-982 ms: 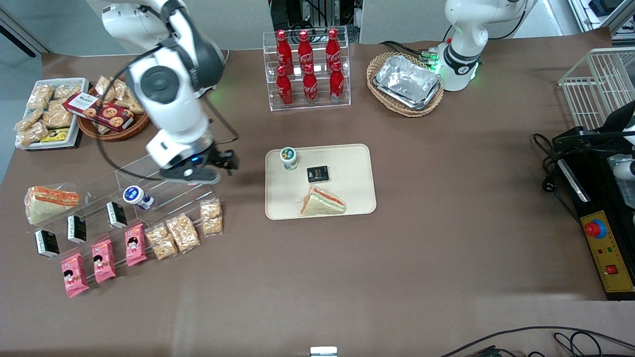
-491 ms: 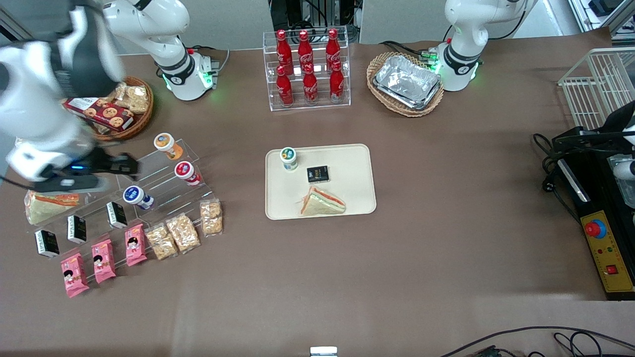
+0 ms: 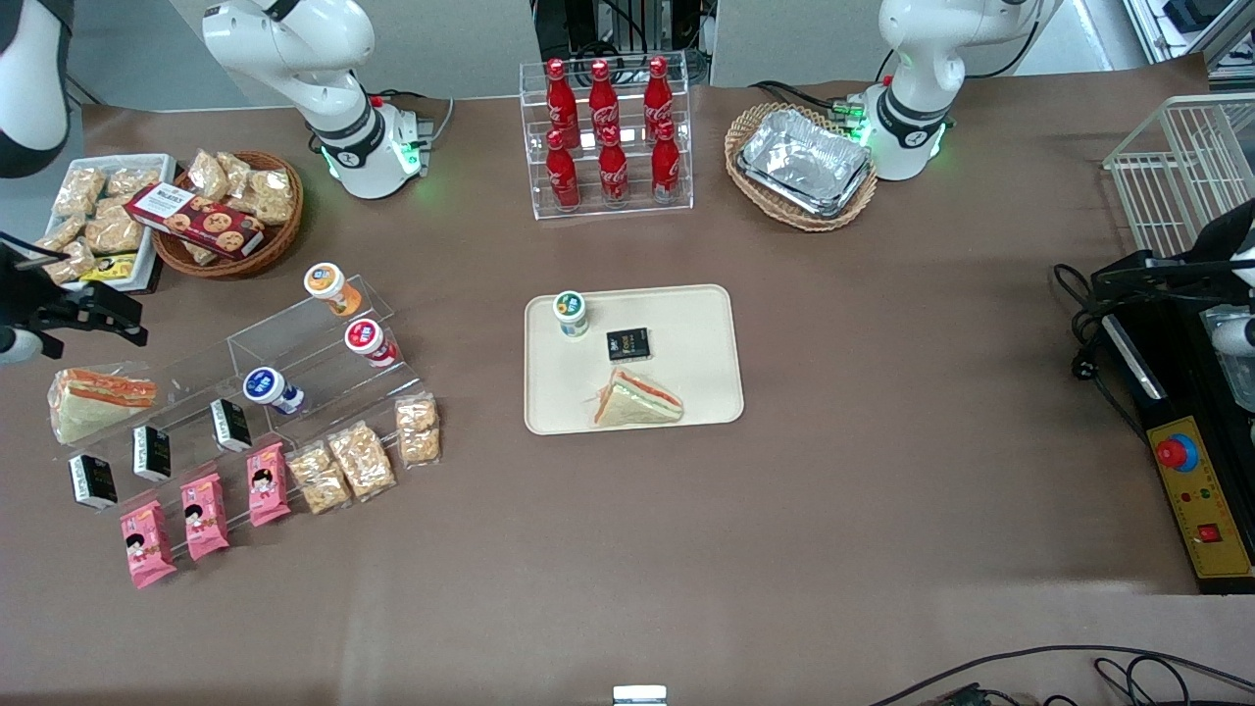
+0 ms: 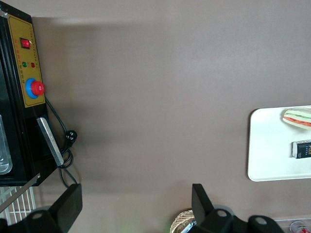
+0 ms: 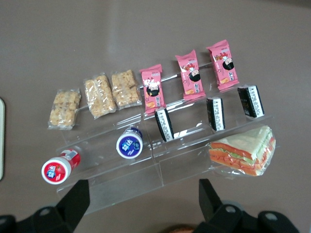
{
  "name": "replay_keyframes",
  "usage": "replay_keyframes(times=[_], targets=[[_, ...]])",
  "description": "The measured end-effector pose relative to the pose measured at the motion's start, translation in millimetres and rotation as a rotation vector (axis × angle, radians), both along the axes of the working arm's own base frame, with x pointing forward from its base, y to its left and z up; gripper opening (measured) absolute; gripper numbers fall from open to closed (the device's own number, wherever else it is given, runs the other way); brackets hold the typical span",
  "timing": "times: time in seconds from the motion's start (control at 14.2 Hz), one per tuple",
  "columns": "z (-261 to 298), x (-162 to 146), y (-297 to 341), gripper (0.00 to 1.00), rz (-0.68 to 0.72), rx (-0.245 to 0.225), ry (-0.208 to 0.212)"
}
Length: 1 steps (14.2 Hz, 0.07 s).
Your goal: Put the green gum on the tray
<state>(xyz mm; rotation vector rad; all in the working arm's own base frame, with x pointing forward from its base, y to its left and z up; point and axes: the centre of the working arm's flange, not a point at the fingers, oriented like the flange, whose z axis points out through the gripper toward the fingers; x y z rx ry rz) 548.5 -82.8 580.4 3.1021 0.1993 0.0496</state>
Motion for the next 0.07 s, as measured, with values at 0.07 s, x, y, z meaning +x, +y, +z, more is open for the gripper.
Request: replay_keyframes(times=[0.07], targets=[[4.3, 3.4, 0.4, 1.00, 0.000, -0.001, 0.008]])
